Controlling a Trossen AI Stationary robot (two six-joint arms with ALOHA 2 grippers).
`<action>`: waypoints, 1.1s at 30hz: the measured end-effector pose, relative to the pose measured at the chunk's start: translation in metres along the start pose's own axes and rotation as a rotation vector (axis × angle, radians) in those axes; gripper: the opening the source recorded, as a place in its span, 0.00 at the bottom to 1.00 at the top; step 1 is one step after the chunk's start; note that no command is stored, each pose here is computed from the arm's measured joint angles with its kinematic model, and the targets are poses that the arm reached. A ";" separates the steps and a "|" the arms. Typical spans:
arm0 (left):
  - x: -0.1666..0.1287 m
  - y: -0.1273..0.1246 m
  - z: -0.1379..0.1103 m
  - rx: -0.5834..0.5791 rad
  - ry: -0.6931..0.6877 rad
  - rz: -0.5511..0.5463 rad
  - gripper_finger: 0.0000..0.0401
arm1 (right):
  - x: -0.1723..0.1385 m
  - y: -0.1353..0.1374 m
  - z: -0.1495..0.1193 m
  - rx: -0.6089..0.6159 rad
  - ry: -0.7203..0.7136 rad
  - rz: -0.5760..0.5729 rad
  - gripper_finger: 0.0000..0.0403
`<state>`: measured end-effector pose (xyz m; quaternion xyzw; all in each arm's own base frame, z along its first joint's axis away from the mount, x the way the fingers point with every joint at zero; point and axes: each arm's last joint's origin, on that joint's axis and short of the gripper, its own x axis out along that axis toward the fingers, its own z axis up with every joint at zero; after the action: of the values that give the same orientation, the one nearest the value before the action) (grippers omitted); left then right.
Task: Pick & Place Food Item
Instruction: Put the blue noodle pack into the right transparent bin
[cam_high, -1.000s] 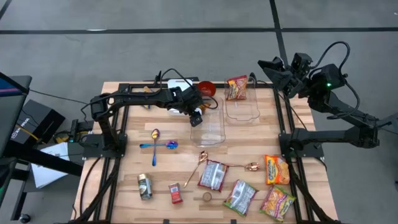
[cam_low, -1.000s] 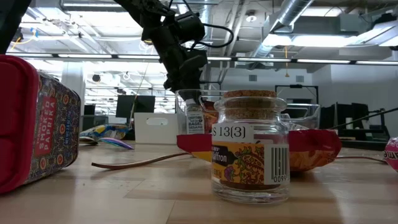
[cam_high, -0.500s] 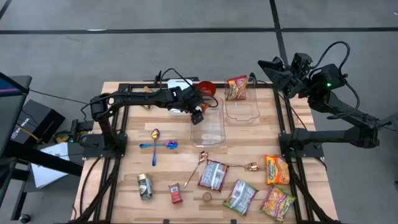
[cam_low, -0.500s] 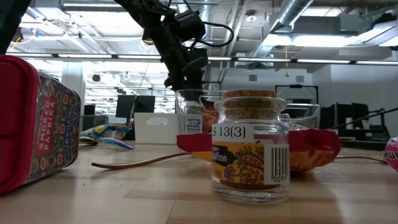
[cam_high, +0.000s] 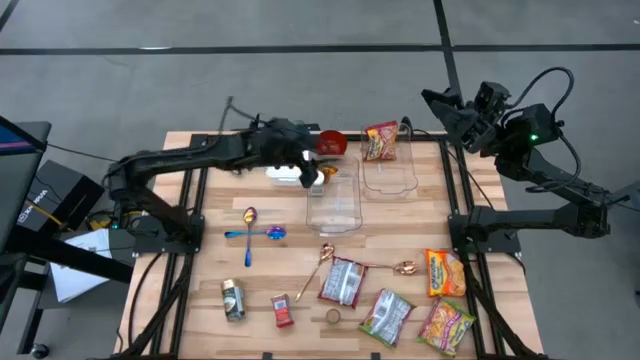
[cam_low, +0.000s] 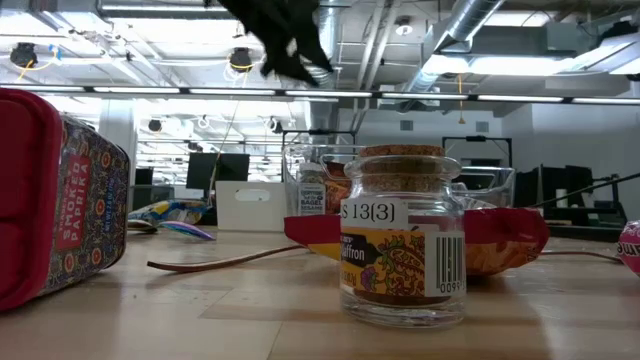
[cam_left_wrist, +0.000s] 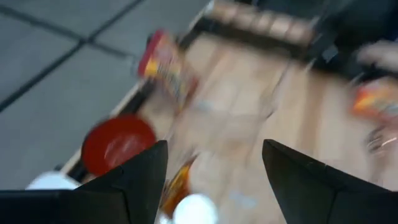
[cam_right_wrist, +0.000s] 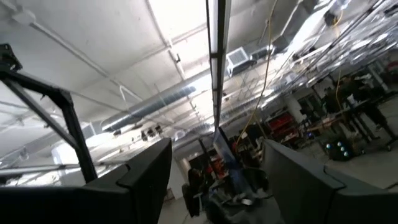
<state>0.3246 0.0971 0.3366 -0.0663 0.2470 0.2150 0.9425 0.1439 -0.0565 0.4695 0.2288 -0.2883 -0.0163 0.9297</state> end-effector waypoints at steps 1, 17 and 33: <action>-0.011 -0.001 0.007 -0.029 -0.055 -0.009 0.64 | 0.000 0.000 0.000 -0.005 -0.009 -0.005 0.61; -0.176 0.020 0.075 -0.342 -0.886 -0.069 0.63 | -0.001 -0.008 0.005 -0.045 -0.072 -0.120 0.61; -0.198 0.022 0.057 -0.213 -0.743 -0.083 0.61 | 0.013 -0.013 0.012 0.457 -0.578 -0.190 0.61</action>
<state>0.1846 0.0560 0.4837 -0.0912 -0.1377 0.2105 0.9635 0.1493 -0.0755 0.4795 0.4420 -0.5125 -0.1017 0.7292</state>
